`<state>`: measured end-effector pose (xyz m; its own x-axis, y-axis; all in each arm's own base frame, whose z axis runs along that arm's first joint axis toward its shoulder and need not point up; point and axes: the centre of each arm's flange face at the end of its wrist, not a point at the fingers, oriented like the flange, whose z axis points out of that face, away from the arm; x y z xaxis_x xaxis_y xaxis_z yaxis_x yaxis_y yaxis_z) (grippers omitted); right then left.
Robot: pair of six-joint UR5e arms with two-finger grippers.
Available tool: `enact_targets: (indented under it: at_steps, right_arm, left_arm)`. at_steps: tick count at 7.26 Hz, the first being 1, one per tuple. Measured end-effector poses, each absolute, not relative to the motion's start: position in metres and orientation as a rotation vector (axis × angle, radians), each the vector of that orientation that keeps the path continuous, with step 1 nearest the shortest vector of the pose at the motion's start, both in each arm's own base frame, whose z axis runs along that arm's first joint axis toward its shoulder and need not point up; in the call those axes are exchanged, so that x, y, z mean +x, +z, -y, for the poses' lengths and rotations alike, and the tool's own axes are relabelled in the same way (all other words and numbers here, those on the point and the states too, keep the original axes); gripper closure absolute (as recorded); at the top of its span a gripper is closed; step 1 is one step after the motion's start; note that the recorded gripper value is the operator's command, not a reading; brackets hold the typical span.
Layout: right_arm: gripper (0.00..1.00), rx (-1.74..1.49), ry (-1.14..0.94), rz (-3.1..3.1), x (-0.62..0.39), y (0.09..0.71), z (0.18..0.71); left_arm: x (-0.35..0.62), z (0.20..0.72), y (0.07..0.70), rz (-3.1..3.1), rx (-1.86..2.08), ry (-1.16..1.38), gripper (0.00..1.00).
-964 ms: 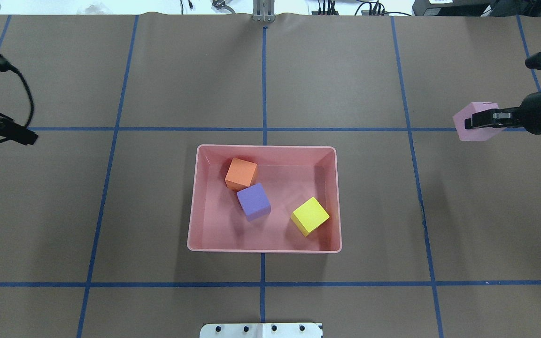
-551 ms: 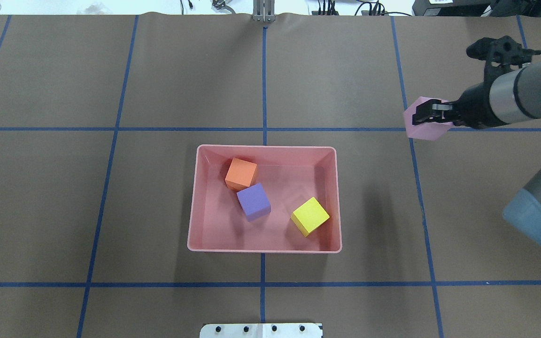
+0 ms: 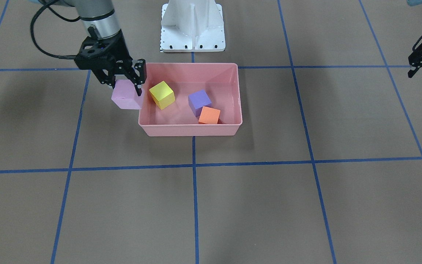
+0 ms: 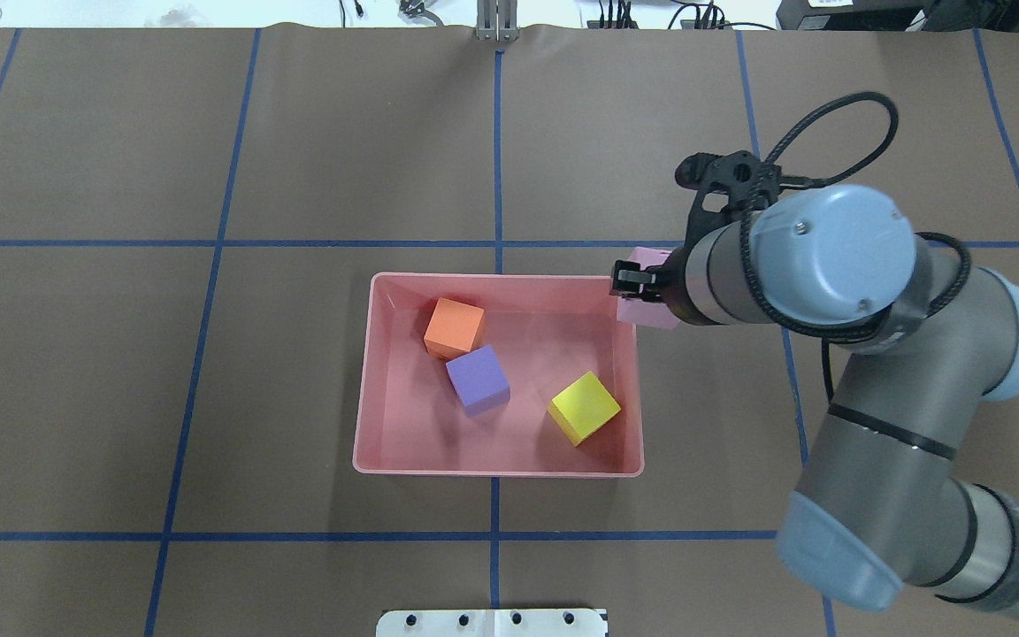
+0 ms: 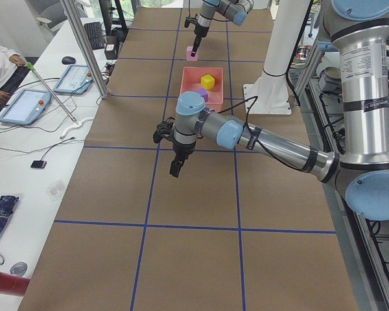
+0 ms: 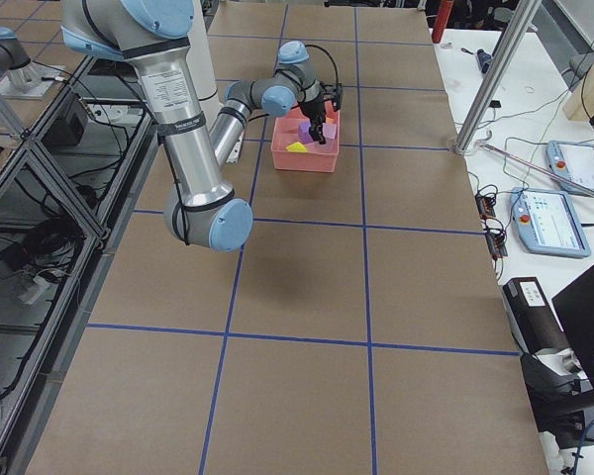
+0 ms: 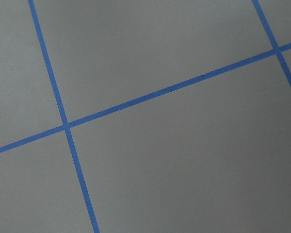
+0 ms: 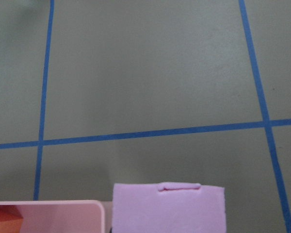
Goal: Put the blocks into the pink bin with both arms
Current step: 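Carry the pink cube into the pink bin and release it with the right gripper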
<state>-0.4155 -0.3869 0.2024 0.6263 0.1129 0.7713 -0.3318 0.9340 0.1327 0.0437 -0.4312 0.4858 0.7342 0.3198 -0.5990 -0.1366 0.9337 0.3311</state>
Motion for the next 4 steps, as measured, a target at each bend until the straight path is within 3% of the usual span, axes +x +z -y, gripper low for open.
enact_targets:
  at_steps: [4]
  right_arm:
    - [0.01,0.295,0.265,0.791,-0.472,0.186,0.402]
  left_arm:
    - [0.044,0.434,0.499,-0.701,0.251,0.246,0.00]
